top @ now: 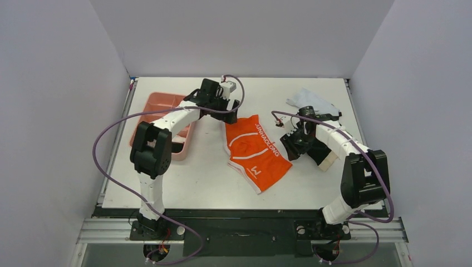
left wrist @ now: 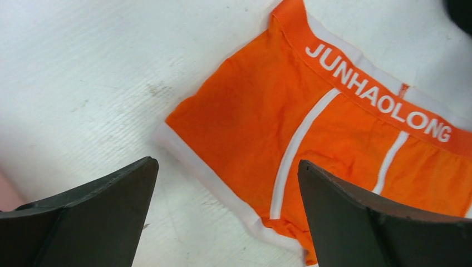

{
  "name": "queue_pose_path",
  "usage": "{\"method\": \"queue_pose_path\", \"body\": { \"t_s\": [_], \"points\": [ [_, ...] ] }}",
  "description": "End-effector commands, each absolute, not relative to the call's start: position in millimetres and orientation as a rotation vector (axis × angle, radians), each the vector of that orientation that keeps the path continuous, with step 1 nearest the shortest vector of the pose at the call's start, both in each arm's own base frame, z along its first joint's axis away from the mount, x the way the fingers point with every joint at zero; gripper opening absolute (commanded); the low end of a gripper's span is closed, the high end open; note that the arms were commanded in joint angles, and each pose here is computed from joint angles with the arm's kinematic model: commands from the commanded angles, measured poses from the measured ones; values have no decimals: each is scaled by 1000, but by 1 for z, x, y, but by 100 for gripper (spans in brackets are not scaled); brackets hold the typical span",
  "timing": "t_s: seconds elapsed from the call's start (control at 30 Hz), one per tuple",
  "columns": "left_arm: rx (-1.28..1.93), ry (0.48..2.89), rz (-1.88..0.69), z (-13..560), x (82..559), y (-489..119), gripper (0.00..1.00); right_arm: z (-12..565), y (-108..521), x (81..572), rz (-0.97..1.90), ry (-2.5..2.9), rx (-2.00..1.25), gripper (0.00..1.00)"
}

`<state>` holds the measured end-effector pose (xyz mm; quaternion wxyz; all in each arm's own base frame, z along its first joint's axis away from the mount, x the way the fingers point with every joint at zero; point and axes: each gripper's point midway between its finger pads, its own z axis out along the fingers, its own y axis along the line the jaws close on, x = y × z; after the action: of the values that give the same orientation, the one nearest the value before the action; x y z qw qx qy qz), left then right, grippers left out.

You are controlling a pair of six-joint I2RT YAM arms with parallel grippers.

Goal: Roll the underwear
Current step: Flatten out the underwear at the center of the board.

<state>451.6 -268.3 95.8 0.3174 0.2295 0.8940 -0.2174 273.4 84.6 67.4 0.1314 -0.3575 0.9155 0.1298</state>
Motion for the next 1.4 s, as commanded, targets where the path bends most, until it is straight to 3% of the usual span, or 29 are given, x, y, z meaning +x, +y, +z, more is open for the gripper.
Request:
{"method": "queue_pose_path", "body": {
  "t_s": [0.0,0.3,0.6,0.93,1.37],
  "points": [
    [686,2311,-381,98,461,-242,97,83,110,281,387,2567,-1107,41],
    [757,2351,-685,83,426,-270,98,68,149,264,423,2533,-1280,39],
    [698,2450,-888,51,406,-284,99,34,130,272,263,2655,-1265,38],
    [730,2561,-729,27,394,-258,99,24,90,280,130,2757,-1149,37],
    [817,2576,-546,36,389,-231,99,16,62,279,17,2810,-1143,37]
  ]
}}
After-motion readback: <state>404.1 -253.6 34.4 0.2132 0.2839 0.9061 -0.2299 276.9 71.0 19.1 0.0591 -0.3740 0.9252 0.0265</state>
